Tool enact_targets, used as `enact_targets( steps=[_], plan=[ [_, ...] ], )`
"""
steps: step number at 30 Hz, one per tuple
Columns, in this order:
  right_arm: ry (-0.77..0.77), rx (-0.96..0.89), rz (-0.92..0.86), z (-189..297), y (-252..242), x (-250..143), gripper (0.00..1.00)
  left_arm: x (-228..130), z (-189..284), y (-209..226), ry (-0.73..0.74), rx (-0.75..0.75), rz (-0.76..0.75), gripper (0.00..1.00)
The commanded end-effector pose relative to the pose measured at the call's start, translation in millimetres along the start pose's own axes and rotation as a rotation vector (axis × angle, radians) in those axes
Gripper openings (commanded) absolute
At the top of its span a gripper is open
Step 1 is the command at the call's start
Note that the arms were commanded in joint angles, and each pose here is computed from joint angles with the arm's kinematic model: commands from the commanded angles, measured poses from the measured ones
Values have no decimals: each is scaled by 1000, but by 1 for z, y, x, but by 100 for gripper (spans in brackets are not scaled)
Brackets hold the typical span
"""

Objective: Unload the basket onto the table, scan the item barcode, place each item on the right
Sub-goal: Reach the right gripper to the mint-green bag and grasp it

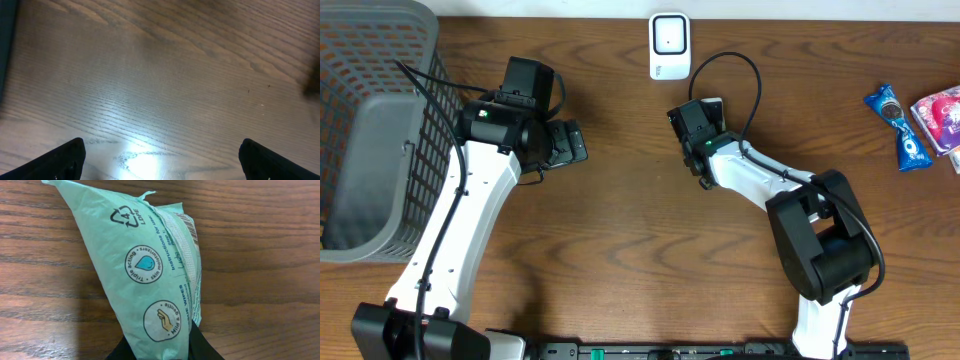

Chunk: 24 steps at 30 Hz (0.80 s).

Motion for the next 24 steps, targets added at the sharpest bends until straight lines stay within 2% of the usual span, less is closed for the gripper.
enact_targets(
  steps=[1, 4, 7, 10, 17, 20, 24],
  plan=[
    [34, 243, -22, 10, 22, 3, 8, 0, -1, 2, -2, 16, -14, 98],
    [-9, 457, -65, 35, 24, 29, 1, 1, -1, 2, -2, 15, -14, 98],
    [-17, 776, -127, 61, 12, 45, 1, 0, -1, 2, -2, 16, -14, 98],
    [32, 944, -196, 61, 3, 43, 1, 1, -1, 2, -2, 15, -14, 98],
    [177, 1163, -357, 34, -7, 28, 1, 0, -1, 2, -2, 16, -14, 98],
    [284, 1230, -472, 10, -8, 17, 1, 0, -1, 2, -2, 16, -14, 98],
    [271, 1253, -517, -6, -22, 15, 14, 1, -1, 2, -2, 15, -14, 98]
  ],
)
Point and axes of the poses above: each gripper's point midway between its finger pads, its own z axis back along the fingers, its own y axis along the line the jaws close on, x = y × z, the point moved 7 cm from there along z, back along the fingers, and after that the axes turned 10 degrees about z, right-handed, at the moved point
